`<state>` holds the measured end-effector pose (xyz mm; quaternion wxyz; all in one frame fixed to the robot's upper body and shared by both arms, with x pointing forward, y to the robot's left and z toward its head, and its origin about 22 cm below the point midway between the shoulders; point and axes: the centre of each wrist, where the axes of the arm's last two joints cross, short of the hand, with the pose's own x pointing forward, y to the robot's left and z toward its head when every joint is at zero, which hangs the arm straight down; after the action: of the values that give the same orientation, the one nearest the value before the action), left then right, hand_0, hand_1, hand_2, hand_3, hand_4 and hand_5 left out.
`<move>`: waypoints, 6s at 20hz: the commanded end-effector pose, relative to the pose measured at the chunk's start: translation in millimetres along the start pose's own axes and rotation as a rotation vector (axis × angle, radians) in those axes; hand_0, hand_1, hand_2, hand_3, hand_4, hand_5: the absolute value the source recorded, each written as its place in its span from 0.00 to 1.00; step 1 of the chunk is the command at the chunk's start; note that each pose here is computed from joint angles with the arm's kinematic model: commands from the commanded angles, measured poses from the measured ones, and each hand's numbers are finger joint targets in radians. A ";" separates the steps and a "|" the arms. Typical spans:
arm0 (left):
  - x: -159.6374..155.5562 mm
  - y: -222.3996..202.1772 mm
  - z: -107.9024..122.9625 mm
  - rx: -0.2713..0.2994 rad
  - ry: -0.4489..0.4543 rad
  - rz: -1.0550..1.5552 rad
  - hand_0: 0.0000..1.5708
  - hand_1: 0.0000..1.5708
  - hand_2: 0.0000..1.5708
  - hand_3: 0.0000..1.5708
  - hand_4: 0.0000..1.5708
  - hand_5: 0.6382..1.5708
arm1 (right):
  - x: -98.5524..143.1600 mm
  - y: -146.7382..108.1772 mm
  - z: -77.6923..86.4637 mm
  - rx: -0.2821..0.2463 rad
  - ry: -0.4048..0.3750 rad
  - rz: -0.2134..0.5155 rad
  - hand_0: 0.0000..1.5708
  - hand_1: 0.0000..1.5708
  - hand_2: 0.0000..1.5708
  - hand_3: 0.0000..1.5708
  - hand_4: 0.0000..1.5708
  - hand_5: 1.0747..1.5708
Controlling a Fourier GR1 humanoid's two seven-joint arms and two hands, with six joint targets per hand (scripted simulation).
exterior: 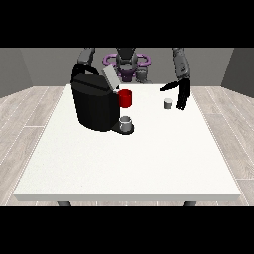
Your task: Insert the coffee pod into the coffee machine and close the lid
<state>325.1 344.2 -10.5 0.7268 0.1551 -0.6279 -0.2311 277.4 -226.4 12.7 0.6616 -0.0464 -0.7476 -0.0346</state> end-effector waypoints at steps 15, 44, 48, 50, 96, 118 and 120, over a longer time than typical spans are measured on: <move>-40.1 1.8 2.2 0.039 0.048 -0.303 0.41 0.41 0.50 0.34 0.00 1.00 | -1.7 25.8 5.4 0.039 0.038 0.045 0.00 0.00 0.00 0.00 0.27 1.00; 78.5 -12.8 -66.4 -0.089 -0.223 -0.453 0.84 0.84 0.88 0.86 0.37 1.00 | -58.0 -12.2 -5.9 -0.120 0.152 -0.007 0.00 0.00 0.00 0.00 0.27 1.00; 88.6 3.5 -69.4 -0.076 -0.229 -0.453 0.80 0.80 0.85 0.82 0.35 1.00 | -43.8 -24.0 -12.1 -0.041 0.192 0.006 0.00 0.00 0.00 0.00 0.32 1.00; 112.5 23.5 -75.0 -0.066 -0.284 -0.448 0.80 0.80 0.85 0.82 0.36 1.00 | -48.0 -18.7 -8.9 -0.018 0.189 0.022 0.00 0.00 0.00 0.00 0.31 1.00; 269.2 61.5 -101.6 0.149 -0.385 -0.466 0.75 0.75 0.80 0.76 0.32 1.00 | 26.9 7.1 -50.1 0.041 -0.053 -0.015 0.00 0.00 0.00 0.00 0.32 1.00; 263.1 48.8 -107.8 0.110 -0.312 -0.464 0.74 0.74 0.76 0.67 0.29 1.00 | 20.6 9.0 -43.1 0.028 -0.064 -0.012 0.00 0.00 0.00 0.00 0.28 1.00; 269.4 58.0 -104.7 0.087 -0.331 -0.481 0.73 0.73 0.75 0.65 0.29 1.00 | -1.9 18.7 -27.6 0.012 -0.026 -0.011 0.00 0.00 0.00 0.00 0.28 1.00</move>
<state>463.7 250.8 222.2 0.5314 0.2942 -0.6983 -0.3788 314.3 -217.0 32.7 0.6459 -0.0342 -0.7621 -0.0308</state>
